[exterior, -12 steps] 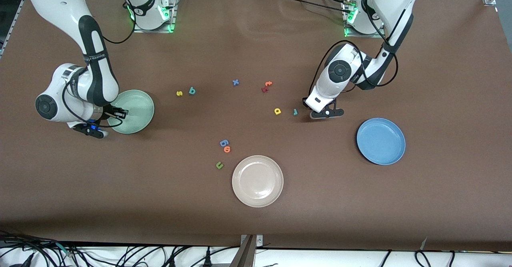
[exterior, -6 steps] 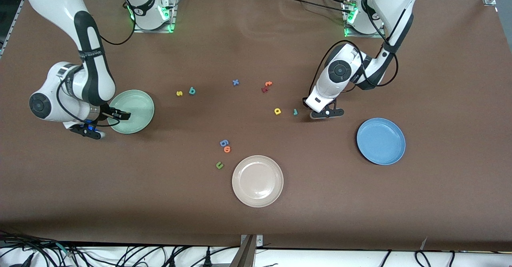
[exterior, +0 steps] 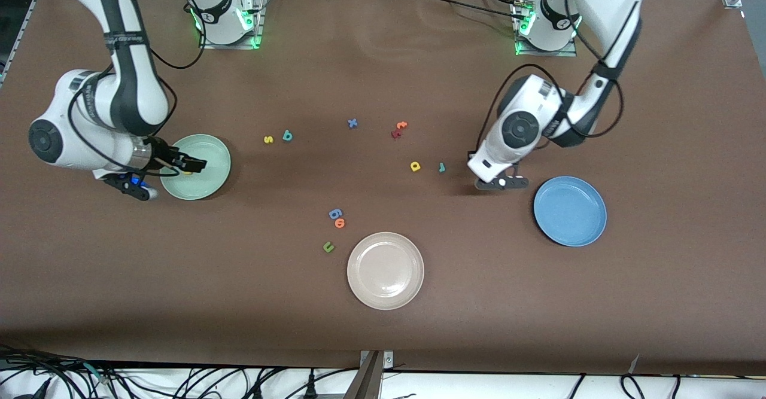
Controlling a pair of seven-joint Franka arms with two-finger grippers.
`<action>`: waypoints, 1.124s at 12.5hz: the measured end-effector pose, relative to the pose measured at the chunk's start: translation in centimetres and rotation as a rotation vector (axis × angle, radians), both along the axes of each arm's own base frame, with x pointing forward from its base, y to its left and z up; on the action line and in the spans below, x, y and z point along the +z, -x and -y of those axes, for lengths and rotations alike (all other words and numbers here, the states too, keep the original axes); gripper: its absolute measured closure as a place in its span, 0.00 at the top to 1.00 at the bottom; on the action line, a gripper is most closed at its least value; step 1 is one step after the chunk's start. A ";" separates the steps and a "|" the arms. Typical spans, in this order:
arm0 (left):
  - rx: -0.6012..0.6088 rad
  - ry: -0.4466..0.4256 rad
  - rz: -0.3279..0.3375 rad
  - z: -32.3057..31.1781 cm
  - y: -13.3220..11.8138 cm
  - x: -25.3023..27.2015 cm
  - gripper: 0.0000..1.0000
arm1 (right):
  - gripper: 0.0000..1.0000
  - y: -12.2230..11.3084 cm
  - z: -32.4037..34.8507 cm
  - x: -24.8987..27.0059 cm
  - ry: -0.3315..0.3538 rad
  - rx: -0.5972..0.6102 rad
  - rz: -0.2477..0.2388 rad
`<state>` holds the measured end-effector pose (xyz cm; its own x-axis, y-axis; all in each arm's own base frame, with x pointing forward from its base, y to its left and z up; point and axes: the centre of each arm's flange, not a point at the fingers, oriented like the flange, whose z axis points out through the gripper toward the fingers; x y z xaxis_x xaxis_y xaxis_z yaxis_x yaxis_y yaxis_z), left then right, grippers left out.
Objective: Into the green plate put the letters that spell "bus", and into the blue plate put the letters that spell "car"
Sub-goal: 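Place the cyan c on the blue plate while the right gripper reaches s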
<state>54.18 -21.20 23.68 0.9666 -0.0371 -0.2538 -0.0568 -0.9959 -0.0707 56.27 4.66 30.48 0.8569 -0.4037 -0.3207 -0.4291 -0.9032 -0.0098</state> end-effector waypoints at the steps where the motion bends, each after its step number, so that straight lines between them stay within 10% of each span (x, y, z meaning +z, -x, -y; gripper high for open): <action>1: -0.045 0.019 -0.013 -2.9 -1.9 1.3 0.29 | 0.94 0.3 -2.2 0.2 0.014 -0.018 -0.006; 4: -0.138 0.086 -0.015 -12.2 -5.0 2.6 0.29 | 0.98 1.8 -8.3 -0.3 0.066 -0.074 -0.023; 11: -0.139 0.087 0.050 -18.0 -8.7 -0.4 0.29 | 1.00 10.1 -14.5 -9.0 0.116 0.022 0.149; 14: -0.127 0.095 0.054 -18.7 -9.0 -1.5 0.54 | 1.00 12.3 -14.9 -10.6 0.106 0.149 0.167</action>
